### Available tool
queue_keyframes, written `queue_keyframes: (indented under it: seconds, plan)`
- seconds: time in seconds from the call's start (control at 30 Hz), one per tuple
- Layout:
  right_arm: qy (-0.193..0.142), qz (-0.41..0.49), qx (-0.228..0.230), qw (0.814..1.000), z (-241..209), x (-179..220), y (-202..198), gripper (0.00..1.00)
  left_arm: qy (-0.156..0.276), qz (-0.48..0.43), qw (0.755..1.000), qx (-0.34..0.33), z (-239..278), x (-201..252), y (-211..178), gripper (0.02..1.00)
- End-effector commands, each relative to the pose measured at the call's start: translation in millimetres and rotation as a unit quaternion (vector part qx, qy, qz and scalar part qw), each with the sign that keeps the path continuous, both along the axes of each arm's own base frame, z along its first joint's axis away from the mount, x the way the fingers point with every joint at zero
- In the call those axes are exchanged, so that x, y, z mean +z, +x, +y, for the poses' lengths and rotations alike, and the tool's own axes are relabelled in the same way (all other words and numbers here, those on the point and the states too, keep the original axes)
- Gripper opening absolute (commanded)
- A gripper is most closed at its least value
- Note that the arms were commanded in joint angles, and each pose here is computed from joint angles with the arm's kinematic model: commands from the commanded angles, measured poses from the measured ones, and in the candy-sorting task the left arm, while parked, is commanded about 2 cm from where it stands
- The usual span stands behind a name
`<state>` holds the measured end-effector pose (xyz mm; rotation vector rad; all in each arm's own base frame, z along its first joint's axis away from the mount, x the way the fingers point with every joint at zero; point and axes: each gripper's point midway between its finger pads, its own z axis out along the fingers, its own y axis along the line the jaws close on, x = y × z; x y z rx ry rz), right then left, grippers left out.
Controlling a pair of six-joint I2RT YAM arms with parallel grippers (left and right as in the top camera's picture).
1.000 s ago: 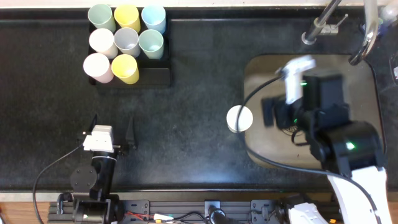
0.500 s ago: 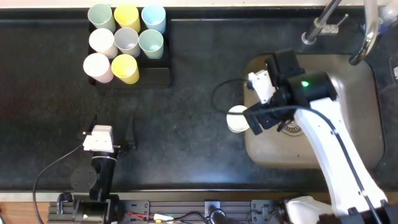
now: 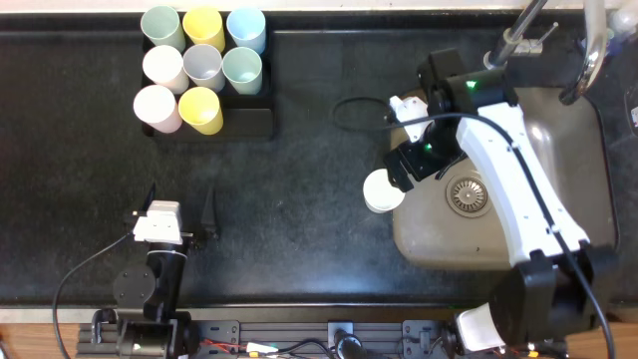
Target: Store Cups
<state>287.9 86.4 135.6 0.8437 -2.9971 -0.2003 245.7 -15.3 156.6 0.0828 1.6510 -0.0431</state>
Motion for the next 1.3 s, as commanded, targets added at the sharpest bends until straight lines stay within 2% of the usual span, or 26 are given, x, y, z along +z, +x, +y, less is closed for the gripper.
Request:
queue_keyframes:
  seconds: [0.03,0.33,1.1,1.17,1.2,1.23,1.27,1.3]
  plan:
    - [-0.010,0.006,0.017,1.000,-5,-5,6,0.998,0.006,-0.004,1.000,-0.001,0,1,0,0.998]
    - [-0.027,0.031,0.022,0.999,-9,-25,10,0.996,0.006,-0.004,1.000,-0.001,0,1,0,0.998]
    - [-0.023,0.023,0.036,0.999,-3,-46,28,0.978,0.005,-0.004,1.000,-0.001,0,1,0,0.998]
    - [-0.021,0.024,0.038,0.999,-1,-46,27,0.884,0.005,-0.004,1.000,-0.001,0,1,0,0.998]
    - [-0.015,0.027,0.039,0.999,2,-46,25,0.748,0.005,-0.004,1.000,-0.001,0,1,0,0.998]
    - [-0.008,0.032,0.040,0.999,6,-45,23,0.261,0.006,-0.004,1.000,-0.001,0,1,0,0.998]
    - [0.002,0.037,0.039,0.999,11,-45,20,0.042,0.005,-0.004,1.000,-0.001,0,1,0,0.998]
    - [0.013,0.043,0.040,0.998,16,-44,17,0.045,0.006,-0.004,1.000,-0.001,0,1,0,0.998]
